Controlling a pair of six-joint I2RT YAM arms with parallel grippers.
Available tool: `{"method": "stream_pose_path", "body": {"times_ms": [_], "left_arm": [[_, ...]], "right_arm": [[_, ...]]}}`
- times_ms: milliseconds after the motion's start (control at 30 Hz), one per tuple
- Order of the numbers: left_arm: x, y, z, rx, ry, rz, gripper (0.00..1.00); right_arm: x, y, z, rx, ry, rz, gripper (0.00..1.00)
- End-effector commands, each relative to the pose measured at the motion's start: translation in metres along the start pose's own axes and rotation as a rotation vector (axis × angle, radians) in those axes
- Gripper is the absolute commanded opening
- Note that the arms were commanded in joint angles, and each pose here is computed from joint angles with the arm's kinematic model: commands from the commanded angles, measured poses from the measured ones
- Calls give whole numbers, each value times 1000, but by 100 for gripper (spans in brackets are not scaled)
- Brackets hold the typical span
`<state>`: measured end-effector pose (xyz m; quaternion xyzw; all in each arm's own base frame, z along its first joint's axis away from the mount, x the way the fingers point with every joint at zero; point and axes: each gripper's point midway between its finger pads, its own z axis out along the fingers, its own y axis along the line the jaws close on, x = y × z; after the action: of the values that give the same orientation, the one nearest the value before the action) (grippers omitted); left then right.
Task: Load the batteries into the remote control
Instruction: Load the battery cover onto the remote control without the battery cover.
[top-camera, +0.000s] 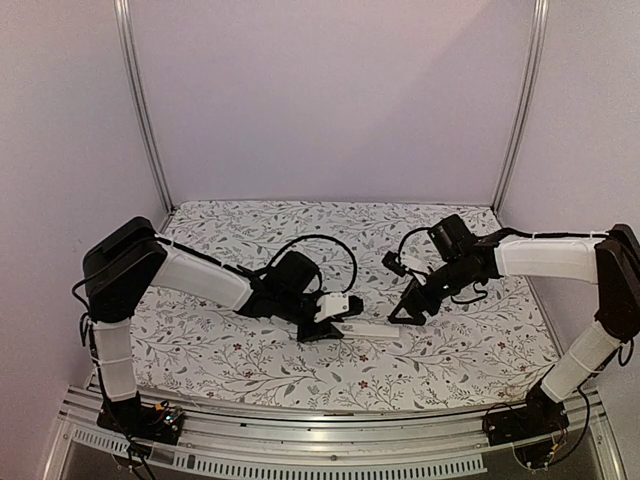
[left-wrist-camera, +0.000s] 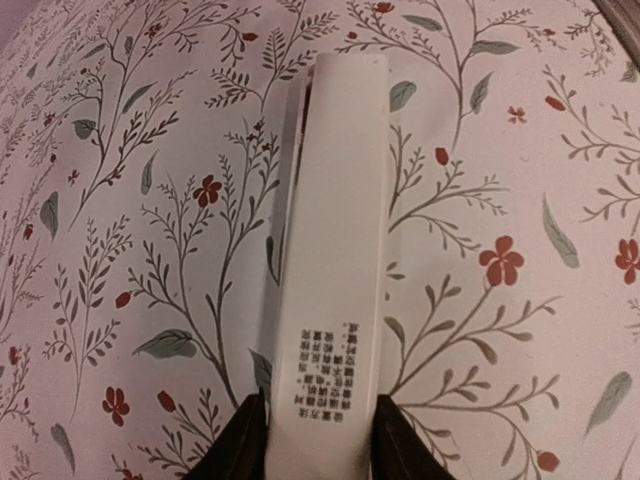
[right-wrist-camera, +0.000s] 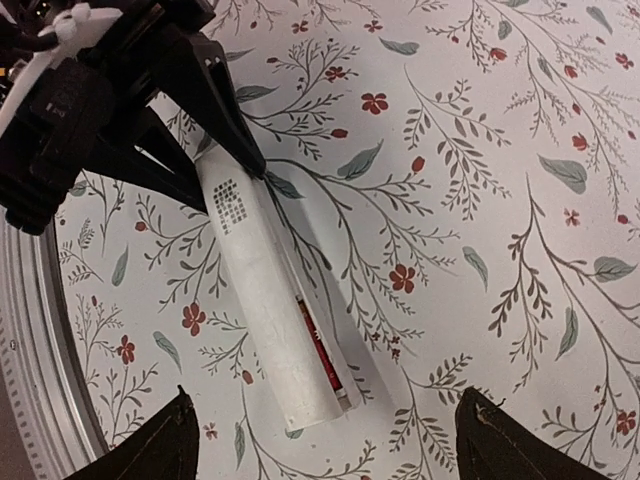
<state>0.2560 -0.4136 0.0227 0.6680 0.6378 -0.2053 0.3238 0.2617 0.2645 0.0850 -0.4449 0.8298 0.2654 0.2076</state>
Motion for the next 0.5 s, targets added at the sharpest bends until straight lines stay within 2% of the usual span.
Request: {"method": "stream_pose_path", "body": {"times_ms": [0, 133, 467], "left_arm": [[10, 2, 1, 4, 5, -15, 34], [10, 2, -1, 6, -8, -23, 34], [8, 4, -1, 18, -31, -36, 34]], "right_arm": [[-4, -7, 18, 26, 42, -318, 88], [15, -7, 40, 30, 120, -457, 88], [30, -16, 71, 78, 185, -521, 87]]}}
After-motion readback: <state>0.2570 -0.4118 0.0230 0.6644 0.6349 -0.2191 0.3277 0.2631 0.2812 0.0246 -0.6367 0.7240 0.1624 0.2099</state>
